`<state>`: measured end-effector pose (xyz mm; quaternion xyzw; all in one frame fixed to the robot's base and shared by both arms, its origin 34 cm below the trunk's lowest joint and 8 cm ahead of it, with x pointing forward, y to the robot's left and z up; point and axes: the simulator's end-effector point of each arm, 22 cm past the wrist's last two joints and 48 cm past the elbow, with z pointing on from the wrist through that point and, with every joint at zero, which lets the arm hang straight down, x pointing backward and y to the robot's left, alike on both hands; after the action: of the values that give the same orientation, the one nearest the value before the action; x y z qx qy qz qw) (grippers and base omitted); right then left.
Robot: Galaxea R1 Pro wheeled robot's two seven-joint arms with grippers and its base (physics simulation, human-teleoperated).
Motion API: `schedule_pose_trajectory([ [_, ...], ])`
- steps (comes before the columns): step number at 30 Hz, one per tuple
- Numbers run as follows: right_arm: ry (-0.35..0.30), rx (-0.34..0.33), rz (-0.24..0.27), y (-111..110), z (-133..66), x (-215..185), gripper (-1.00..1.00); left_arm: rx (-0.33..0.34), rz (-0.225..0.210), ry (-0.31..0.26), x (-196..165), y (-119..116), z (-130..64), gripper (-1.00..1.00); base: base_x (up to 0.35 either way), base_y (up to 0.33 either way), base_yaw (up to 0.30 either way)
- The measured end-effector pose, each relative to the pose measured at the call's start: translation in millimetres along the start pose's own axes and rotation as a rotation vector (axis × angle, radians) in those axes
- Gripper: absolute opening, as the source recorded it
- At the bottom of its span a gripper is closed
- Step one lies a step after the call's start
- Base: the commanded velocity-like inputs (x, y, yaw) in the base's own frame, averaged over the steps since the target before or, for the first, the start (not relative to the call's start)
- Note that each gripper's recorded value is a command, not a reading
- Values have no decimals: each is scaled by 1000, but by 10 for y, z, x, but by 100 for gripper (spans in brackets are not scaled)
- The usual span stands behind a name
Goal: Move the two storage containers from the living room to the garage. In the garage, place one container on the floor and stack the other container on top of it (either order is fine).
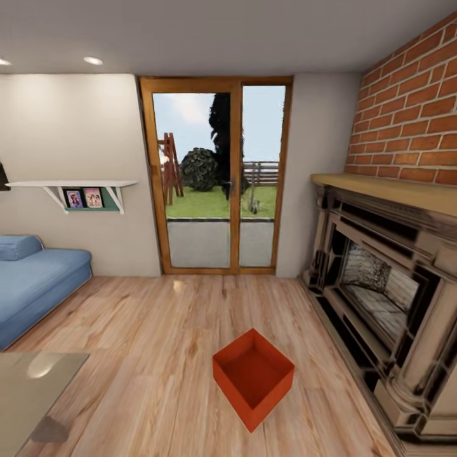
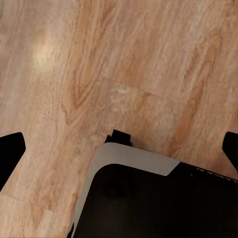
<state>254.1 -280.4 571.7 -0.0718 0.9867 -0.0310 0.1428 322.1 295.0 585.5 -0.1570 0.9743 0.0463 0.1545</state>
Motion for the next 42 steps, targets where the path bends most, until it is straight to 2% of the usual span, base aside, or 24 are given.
schedule_pose_trajectory([
  [35, 1, 0, 0, -1, 0, 2, 100, 0, 0, -1, -2, 0, 0, 100, 321, 2, 268],
  [42, 0, 0, 2, -1, 0, 1, 100, 0, 0, -1, -2, -1, 0, 100, 321, 77, 72],
])
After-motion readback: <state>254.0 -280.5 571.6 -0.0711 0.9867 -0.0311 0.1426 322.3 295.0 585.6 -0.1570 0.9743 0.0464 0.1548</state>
